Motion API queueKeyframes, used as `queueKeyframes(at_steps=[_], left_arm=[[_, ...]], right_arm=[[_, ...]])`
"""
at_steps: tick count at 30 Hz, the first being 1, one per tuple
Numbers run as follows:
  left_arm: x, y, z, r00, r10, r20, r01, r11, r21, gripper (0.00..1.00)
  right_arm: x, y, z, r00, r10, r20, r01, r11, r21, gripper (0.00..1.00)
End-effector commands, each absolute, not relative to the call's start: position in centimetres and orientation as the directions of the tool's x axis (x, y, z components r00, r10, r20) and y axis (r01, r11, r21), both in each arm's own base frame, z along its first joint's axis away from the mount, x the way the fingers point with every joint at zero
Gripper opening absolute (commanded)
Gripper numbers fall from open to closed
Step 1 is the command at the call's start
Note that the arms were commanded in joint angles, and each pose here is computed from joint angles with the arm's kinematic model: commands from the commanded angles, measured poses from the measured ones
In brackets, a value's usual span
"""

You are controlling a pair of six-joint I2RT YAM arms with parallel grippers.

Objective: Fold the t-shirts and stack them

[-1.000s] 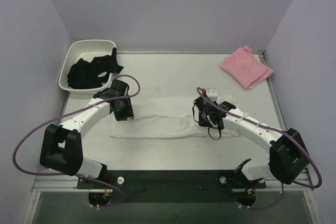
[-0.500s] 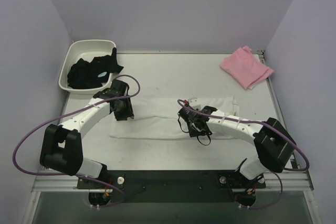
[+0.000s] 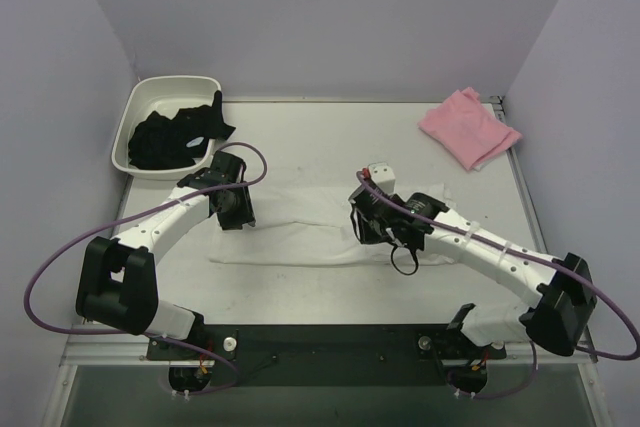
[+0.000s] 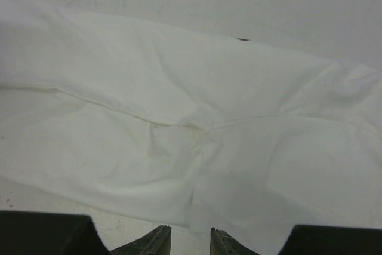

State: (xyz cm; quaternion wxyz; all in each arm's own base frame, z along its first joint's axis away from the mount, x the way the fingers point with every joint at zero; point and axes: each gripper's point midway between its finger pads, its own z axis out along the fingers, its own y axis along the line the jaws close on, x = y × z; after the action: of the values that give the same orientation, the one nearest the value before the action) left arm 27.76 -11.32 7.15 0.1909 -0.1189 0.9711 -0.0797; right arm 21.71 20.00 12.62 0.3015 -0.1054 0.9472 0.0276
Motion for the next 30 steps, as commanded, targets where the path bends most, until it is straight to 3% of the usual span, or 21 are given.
queueKeyframes(at_steps=[1, 5, 10, 30], left_arm=[[28.6, -11.7, 8.6, -0.877, -0.266, -0.4, -0.18, 0.954, -0.239, 0.46], [28.5, -11.7, 8.7, -0.875, -0.264, -0.405, -0.176, 0.954, -0.241, 0.46], [28.5, -11.7, 8.8, -0.875, -0.264, -0.407, -0.175, 0.954, -0.244, 0.46], [28.7, -12.0, 8.9, -0.871, -0.268, -0.411, -0.171, 0.951, -0.257, 0.46]], right_arm=[[24.3, 14.5, 13.0, -0.799, -0.123, -0.588, -0.06, 0.99, -0.125, 0.34], [25.7, 9.2, 10.3, -0.826, -0.063, -0.56, 0.088, 0.967, -0.237, 0.34], [26.0, 6.3, 7.7, -0.845, 0.032, -0.535, 0.185, 0.954, -0.235, 0.34], [18.6, 12.3, 4.5, -0.912, -0.006, -0.409, 0.037, 0.995, -0.097, 0.34]])
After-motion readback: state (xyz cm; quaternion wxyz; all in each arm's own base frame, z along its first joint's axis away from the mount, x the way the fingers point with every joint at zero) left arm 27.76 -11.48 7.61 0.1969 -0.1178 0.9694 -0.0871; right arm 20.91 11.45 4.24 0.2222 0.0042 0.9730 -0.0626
